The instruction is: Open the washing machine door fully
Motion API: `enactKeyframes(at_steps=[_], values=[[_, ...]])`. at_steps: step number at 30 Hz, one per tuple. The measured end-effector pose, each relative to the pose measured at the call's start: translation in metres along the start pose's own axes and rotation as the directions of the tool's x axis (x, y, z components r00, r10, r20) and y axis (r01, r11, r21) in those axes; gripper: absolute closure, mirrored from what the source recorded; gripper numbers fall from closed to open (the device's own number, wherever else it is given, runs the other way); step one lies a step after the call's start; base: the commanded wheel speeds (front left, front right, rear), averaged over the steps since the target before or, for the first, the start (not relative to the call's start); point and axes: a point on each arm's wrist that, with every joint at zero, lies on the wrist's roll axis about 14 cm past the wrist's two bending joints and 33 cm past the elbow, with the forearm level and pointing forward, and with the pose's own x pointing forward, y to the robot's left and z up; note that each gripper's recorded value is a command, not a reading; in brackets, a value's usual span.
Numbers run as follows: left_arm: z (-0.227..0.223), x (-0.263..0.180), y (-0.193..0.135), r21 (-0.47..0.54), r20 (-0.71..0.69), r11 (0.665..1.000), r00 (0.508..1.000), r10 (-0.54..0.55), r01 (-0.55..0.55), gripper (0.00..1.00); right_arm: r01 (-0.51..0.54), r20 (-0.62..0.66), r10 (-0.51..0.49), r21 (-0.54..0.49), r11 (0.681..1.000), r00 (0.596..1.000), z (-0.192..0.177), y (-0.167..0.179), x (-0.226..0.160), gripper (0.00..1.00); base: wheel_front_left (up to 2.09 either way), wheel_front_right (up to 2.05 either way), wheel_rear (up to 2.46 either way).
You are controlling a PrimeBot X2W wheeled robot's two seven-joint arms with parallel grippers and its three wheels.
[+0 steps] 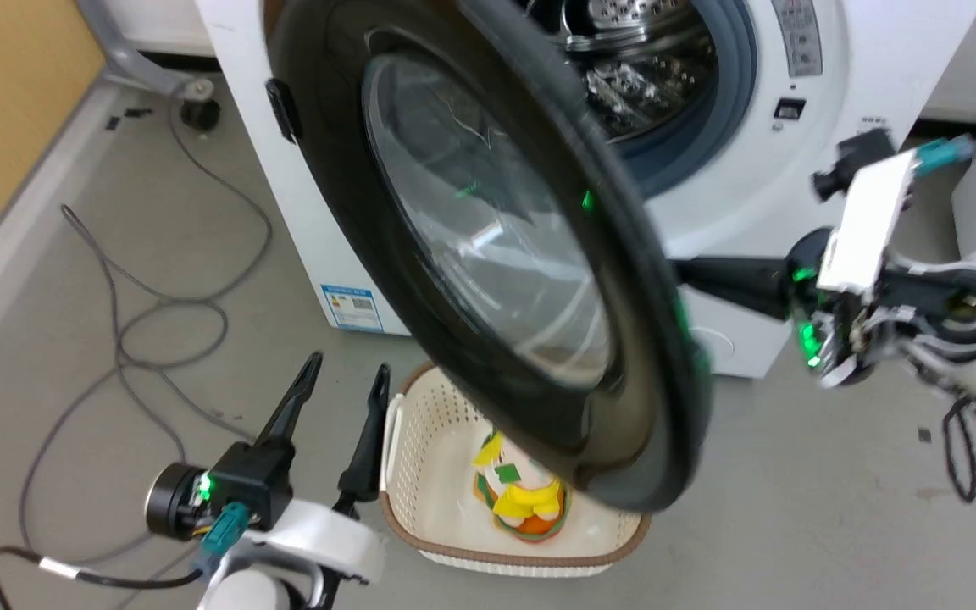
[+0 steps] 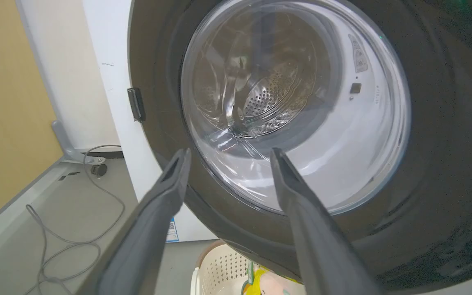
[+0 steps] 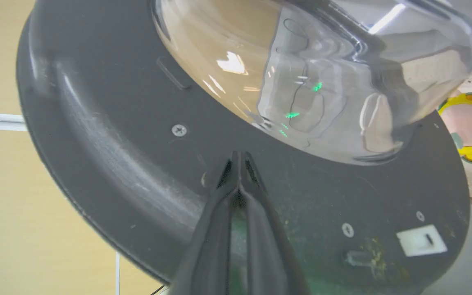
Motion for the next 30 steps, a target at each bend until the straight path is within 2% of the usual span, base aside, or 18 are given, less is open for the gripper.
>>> enactKeyframes(at_steps=[5, 13, 16, 18, 19, 20, 21, 25, 30], values=[[-0.001, -0.014, 0.012, 0.012, -0.008, 0.999, 0.999, 0.041, -0.041, 0.0, -0.08, -0.044, 0.079, -0.004, 0.997, 0.996, -0.029, 0.024, 0.011, 1.0, 0.0, 0.0, 0.0], [0.0, -0.023, 0.015, 0.012, -0.009, 0.998, 0.998, 0.055, -0.055, 0.0, -0.142, -0.09, 0.142, 0.01, 0.99, 0.986, -0.064, 0.034, 0.02, 1.0, 0.0, 0.0, 0.0], [0.002, -0.024, 0.014, 0.011, -0.004, 0.999, 0.999, 0.053, -0.053, 0.0, -0.151, -0.062, 0.152, 0.021, 0.988, 0.986, -0.067, 0.033, 0.018, 1.0, 0.0, 0.0, 0.0], [0.002, -0.024, 0.013, 0.01, -0.004, 0.999, 0.999, 0.051, -0.051, 0.0, -0.17, 0.032, 0.17, 0.018, 0.985, 0.985, -0.054, 0.036, 0.015, 1.0, 0.0, 0.0, 0.0], [0.001, -0.024, 0.013, 0.01, -0.005, 0.999, 0.999, 0.053, -0.053, 0.0, -0.183, 0.098, 0.181, 0.011, 0.983, 0.979, -0.043, 0.038, 0.012, 0.64, 0.0, 0.0, 0.0], [0.001, -0.024, 0.012, 0.009, -0.006, 0.999, 0.999, 0.051, -0.05, 0.0, -0.197, 0.173, 0.193, 0.006, 0.98, 0.966, -0.031, 0.04, 0.008, 0.09, 0.0, 0.0, 0.0], [0.001, -0.023, 0.012, 0.008, -0.007, 0.999, 0.999, 0.049, -0.049, 0.0, -0.21, 0.238, 0.202, 0.007, 0.978, 0.95, -0.021, 0.041, 0.003, 0.0, 0.0, 0.0, 0.0], [-0.003, -0.023, 0.008, 0.004, -0.017, 0.999, 0.999, 0.041, -0.041, 0.0, -0.2, 0.481, 0.171, 0.009, 0.98, 0.86, 0.008, 0.021, -0.022, 0.0, 0.0, 0.0, 0.0], [-0.005, -0.021, 0.007, -0.001, -0.021, 0.999, 0.999, 0.039, -0.039, 0.0, -0.145, 0.676, 0.087, 0.029, 0.989, 0.731, 0.008, -0.019, -0.054, 0.0, 0.0, 0.0, 0.0]])
